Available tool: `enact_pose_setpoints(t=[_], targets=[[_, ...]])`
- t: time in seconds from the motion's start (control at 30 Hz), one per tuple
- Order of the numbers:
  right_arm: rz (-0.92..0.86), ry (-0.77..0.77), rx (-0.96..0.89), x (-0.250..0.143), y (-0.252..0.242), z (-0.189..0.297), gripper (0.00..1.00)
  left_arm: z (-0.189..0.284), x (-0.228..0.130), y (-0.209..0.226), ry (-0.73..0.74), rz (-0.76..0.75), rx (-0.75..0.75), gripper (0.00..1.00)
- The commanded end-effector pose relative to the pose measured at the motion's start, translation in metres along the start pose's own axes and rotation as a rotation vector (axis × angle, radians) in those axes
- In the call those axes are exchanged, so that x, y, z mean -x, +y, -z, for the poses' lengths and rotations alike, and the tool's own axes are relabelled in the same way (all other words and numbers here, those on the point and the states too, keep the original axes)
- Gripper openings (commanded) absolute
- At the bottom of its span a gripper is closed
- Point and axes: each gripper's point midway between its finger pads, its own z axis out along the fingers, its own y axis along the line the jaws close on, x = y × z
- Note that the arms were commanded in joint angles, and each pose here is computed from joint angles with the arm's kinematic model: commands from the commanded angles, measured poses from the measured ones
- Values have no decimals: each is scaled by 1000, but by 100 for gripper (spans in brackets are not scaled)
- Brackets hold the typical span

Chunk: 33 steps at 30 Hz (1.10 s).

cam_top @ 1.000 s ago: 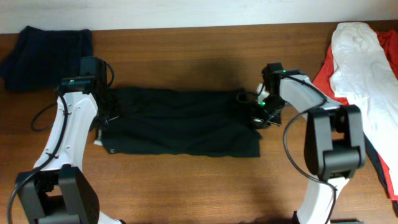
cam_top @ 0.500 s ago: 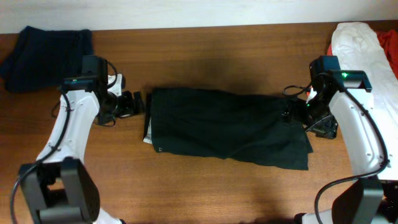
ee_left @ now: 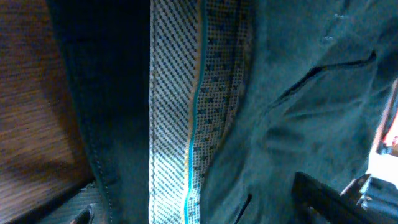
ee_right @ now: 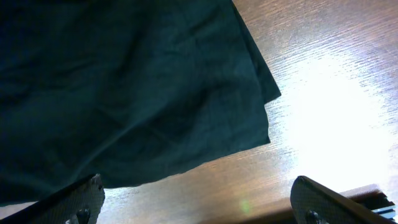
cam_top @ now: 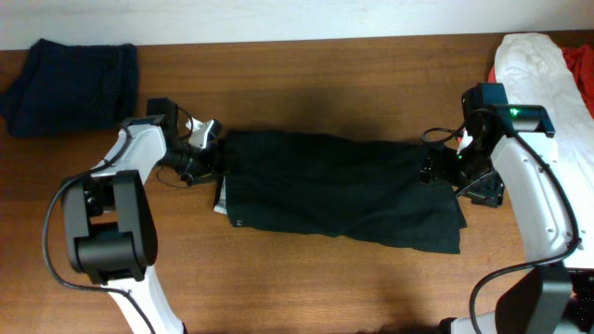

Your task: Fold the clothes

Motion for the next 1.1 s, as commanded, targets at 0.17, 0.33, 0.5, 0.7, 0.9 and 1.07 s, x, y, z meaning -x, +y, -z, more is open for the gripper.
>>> enact_pose_setpoints(t=[0.17,0.33,0.5,0.7,0.9,1.07], targets=[[28,-17,6,0,10,1,99,-25,-25,40,118,180,177,1],[129,-36,16,-7,39,-1,99,66,-8,54,125,298,496,1],[145,-109,61,-2,75,-1,99,159,11,-10,-18,230,570,0],[198,-86,70,-3,112,-29,99,191,-6,-94,-85,6,551,0],[188,50,61,1,133,-100,99,141,-2,-158,-53,-193,456,1],[184,111,30,0,133,-135,98,82,20,-194,-75,-259,395,2]])
